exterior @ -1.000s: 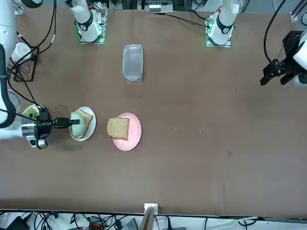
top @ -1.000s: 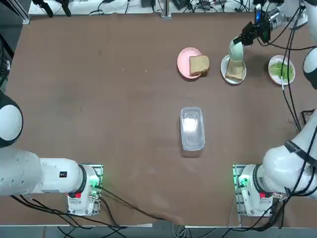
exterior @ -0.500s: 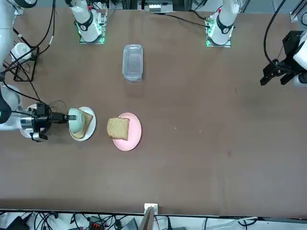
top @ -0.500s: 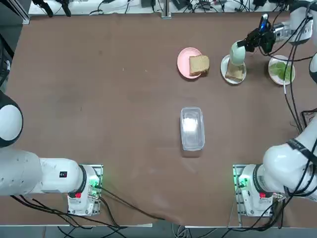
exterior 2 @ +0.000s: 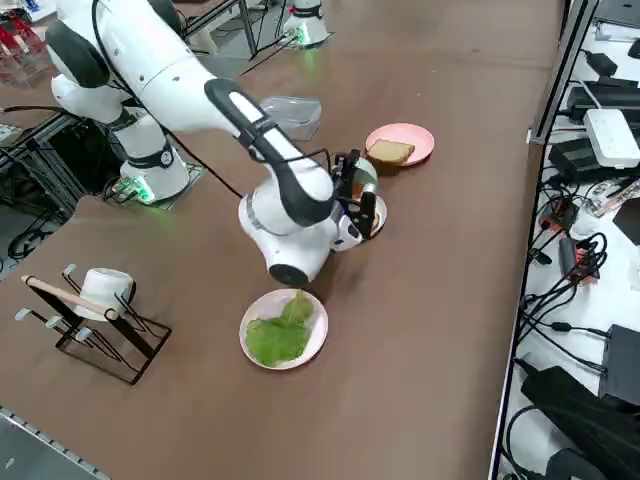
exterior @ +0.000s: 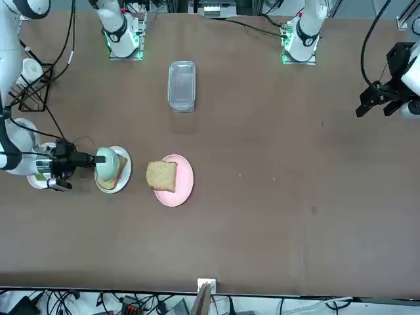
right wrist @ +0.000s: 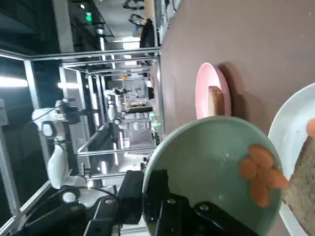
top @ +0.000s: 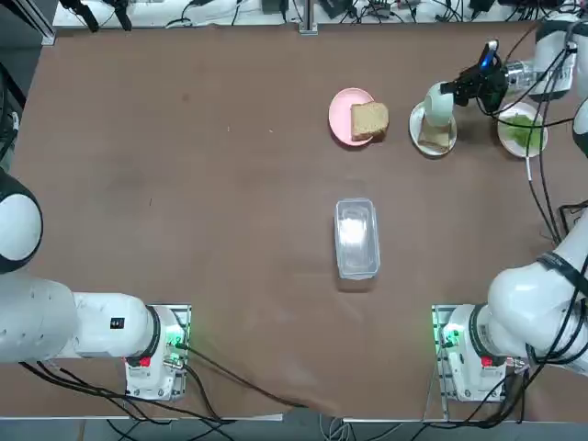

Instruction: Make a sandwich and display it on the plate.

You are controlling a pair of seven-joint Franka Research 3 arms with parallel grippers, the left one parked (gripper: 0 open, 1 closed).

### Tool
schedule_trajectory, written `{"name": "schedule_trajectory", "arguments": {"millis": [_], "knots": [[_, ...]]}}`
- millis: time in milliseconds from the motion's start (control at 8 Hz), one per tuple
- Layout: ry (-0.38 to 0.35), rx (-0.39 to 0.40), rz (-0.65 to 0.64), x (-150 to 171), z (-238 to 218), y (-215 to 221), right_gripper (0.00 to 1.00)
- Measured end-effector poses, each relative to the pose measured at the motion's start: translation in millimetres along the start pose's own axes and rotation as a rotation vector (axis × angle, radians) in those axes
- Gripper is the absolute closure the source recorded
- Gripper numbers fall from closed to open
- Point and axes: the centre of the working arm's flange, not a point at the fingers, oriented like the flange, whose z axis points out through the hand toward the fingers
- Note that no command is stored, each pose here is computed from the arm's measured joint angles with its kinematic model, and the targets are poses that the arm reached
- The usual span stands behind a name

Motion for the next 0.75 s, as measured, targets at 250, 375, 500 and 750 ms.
{"name": "schedule_trajectory", "arguments": {"millis": [250, 375, 500, 750], "knots": [[0.013, 0.026, -0.004, -4.5, -9.9, 2.6, 0.95], [0.014, 0.048, -0.007, -5.2, -10.1, 1.4, 0.95], [0.016, 0.076, -0.017, -5.7, -9.5, 0.5, 0.95], [0.018, 0.129, -0.046, -9.6, -10.2, 6.7, 0.95]]}}
